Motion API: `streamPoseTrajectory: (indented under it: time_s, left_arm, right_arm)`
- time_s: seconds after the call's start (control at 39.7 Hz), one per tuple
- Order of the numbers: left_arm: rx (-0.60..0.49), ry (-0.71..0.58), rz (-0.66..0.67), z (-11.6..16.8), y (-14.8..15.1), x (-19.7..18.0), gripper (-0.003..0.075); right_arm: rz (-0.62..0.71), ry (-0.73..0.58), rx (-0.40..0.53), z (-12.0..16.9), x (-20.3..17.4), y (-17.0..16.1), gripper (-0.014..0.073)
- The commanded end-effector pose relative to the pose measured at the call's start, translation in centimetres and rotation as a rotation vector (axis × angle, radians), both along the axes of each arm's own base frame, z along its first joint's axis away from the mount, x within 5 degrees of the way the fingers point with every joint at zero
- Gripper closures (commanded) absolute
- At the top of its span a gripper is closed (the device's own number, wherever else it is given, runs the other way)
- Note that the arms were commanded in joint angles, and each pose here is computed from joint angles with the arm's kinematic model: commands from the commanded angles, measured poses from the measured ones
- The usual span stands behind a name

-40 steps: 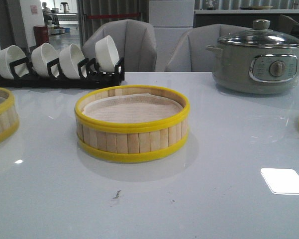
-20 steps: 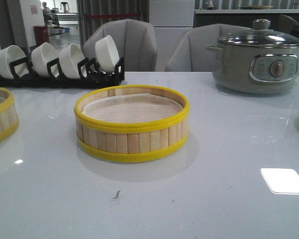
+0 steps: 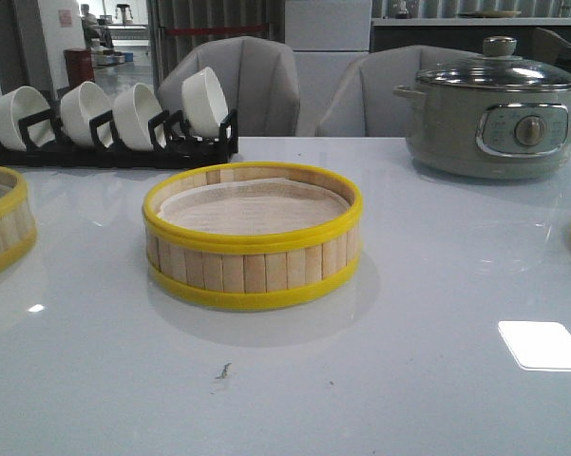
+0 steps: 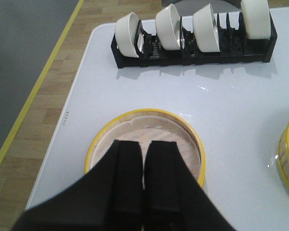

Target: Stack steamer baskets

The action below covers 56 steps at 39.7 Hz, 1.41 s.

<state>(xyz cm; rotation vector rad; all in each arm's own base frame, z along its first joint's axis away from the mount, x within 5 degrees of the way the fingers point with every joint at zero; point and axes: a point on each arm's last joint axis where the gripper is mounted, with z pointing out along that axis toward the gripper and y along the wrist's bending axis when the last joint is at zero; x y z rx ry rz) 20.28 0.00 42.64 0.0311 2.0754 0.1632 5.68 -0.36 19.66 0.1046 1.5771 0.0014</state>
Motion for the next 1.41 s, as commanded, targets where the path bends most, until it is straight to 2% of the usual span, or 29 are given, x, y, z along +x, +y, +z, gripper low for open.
streamPoseTrajectory:
  time_s: [0.0,0.35,0.65,0.76,0.88,0.93,1.01,1.16,1.23,1.38]
  left_arm:
    - [-0.008,-0.128,-0.027,2.0,-0.3,-0.2,0.0636]
    - [-0.010,-0.112,-0.026,1.8,-0.3,-0.1,0.0636]
    - [-0.008,-0.114,-0.085,1.9,-1.5,-0.1,0.0636]
    - [-0.004,-0.110,-0.082,1.8,-1.4,-0.2,0.0636]
    - [-0.001,-0.108,-0.081,1.8,-1.4,-0.2,0.0636]
    - [-0.001,-0.108,-0.081,1.8,-1.4,-0.2,0.0636]
    - [-0.001,-0.108,-0.081,1.8,-1.4,-0.2,0.0636]
    - [-0.001,-0.107,-0.081,1.8,-1.4,-0.2,0.0636]
    - [-0.001,-0.107,-0.081,1.8,-1.4,-0.2,0.0636]
    - [-0.001,-0.107,-0.081,1.8,-1.4,-0.2,0.0636]
  right_arm:
    - [-0.003,-0.125,-0.012,1.4,-0.3,0.0,0.0528]
    - [-0.003,-0.125,-0.012,1.4,-0.3,0.0,0.0528]
    - [-0.005,-0.146,-0.013,1.6,-0.3,0.0,0.0528]
    - [-0.008,-0.209,-0.013,2.2,-0.4,0.0,0.0528]
    - [-0.010,-0.355,-0.002,3.6,-0.8,-0.1,0.0528]
    - [-0.005,-0.359,0.020,4.2,-0.9,-0.1,0.0528]
    - [0.006,-0.269,0.072,5.3,-1.2,0.0,0.0528]
    - [0.008,-0.021,0.095,8.6,-0.9,0.1,0.0528]
    - [0.006,0.072,0.092,11.0,0.7,0.1,0.0528]
    - [0.005,0.172,0.069,15.2,5.3,-0.3,0.0528]
